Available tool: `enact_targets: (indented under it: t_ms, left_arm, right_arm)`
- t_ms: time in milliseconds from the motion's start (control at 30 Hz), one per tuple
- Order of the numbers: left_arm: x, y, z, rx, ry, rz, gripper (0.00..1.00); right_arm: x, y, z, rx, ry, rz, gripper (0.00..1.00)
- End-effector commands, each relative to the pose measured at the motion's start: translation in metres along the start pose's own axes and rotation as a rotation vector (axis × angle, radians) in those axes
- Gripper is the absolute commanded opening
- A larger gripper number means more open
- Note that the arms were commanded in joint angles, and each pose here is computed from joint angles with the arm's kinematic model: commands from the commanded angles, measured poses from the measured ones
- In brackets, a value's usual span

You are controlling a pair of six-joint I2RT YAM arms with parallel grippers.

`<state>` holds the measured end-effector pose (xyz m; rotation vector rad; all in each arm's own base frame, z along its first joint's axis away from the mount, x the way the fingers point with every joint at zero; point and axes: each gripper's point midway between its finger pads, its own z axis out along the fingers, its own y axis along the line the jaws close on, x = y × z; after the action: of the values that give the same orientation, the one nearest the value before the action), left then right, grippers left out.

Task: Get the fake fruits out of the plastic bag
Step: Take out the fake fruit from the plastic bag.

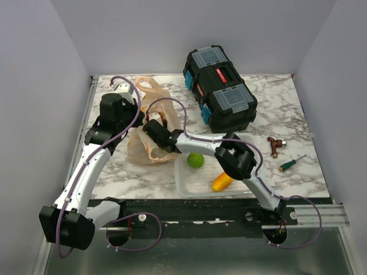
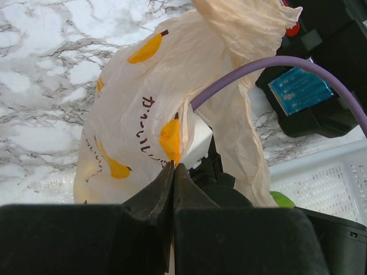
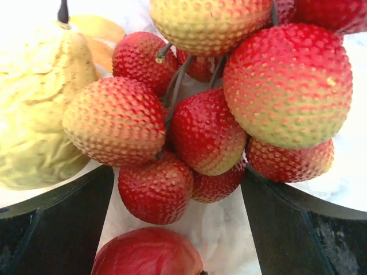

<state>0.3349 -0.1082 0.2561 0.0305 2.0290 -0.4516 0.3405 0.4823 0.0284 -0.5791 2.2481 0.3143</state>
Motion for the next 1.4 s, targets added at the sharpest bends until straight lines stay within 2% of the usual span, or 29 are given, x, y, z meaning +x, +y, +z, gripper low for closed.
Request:
enact_targets:
  t_ms: [0,67,233,467,600,1000,1367]
  left_arm:
    - [-0.011,-0.007,-0.003,0.03,-0.015,-0.007,0.0]
    - [-0.011,-0.007,-0.004,0.031,-0.018,-0.006,0.0]
    - [-0.012,-0.008,-0.005,0.032,-0.022,-0.007,0.0]
    - [-0.014,-0.008,-0.009,0.032,-0.037,-0.002,0.0]
    - [-0.016,-0.01,-0.011,0.039,-0.045,-0.002,0.0]
    - [-0.017,-0.012,-0.014,0.051,-0.053,0.0,0.0]
    - [-0.018,-0.012,-0.015,0.049,-0.058,0.0,0.0]
  right_arm:
    - [0.034,-0.003,0.016,0.002,0.1,-0.003,0.89]
    - [0.037,-0.003,0.018,0.004,0.107,-0.005,0.81]
    - [0.019,0.0,0.008,-0.013,0.067,0.0,0.49]
    - [-0.047,0.006,-0.033,-0.061,-0.1,0.035,0.22]
    - [-0.077,0.003,-0.058,-0.066,-0.182,0.067,0.13]
    - [-0.142,-0.001,-0.117,-0.154,-0.397,0.184,0.03]
    - [-0.189,-0.008,-0.174,-0.197,-0.525,0.233,0.02]
